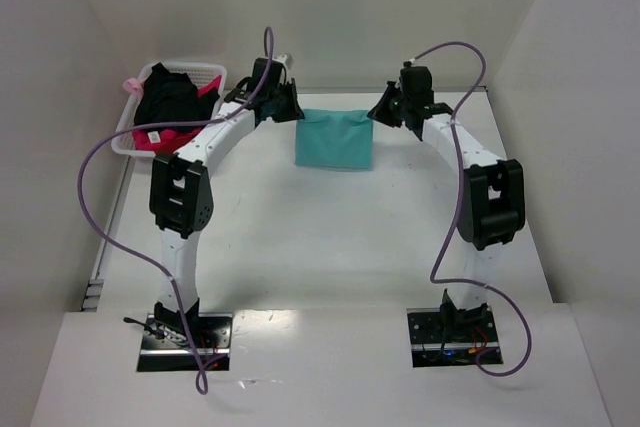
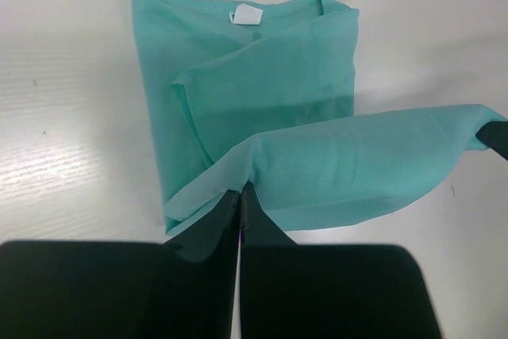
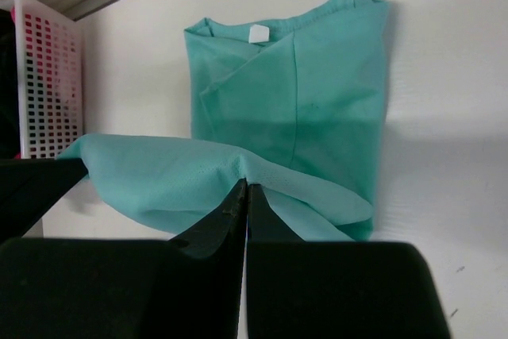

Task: Fold and stack the t-shirts
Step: Fold the long partially folded tshirt into a neat square

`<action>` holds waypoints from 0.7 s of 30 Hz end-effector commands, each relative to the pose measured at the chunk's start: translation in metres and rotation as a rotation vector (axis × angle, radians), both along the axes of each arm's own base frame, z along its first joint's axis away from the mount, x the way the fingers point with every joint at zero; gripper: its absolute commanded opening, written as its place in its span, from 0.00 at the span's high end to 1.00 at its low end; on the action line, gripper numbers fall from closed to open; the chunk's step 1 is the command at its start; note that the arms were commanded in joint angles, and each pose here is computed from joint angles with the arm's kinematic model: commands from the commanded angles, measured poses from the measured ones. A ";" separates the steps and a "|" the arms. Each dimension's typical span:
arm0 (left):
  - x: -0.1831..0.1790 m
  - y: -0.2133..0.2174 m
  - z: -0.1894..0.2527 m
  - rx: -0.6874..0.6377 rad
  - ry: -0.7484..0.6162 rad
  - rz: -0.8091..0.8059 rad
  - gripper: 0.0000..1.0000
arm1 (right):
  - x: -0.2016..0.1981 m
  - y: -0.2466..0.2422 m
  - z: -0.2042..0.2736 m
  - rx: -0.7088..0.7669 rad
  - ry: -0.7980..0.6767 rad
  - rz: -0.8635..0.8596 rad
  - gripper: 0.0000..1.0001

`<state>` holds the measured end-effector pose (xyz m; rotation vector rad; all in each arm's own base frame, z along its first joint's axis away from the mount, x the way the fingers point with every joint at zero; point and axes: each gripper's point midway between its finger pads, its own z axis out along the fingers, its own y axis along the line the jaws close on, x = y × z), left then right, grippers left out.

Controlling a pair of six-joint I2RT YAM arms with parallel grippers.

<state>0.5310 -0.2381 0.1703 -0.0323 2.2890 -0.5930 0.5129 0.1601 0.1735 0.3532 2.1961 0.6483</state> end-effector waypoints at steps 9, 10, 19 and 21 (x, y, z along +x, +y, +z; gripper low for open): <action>0.042 -0.001 -0.017 -0.009 -0.027 -0.041 1.00 | 0.041 -0.013 -0.009 -0.026 -0.049 -0.041 1.00; 0.044 -0.003 -0.017 -0.015 -0.025 -0.050 1.00 | 0.043 -0.019 -0.009 -0.027 -0.049 -0.050 1.00; 0.070 0.003 -0.004 -0.002 -0.082 -0.041 1.00 | 0.052 -0.021 -0.008 -0.020 -0.062 -0.052 1.00; 0.069 0.004 0.004 0.001 -0.097 -0.046 1.00 | 0.047 -0.020 -0.005 -0.012 -0.073 -0.044 1.00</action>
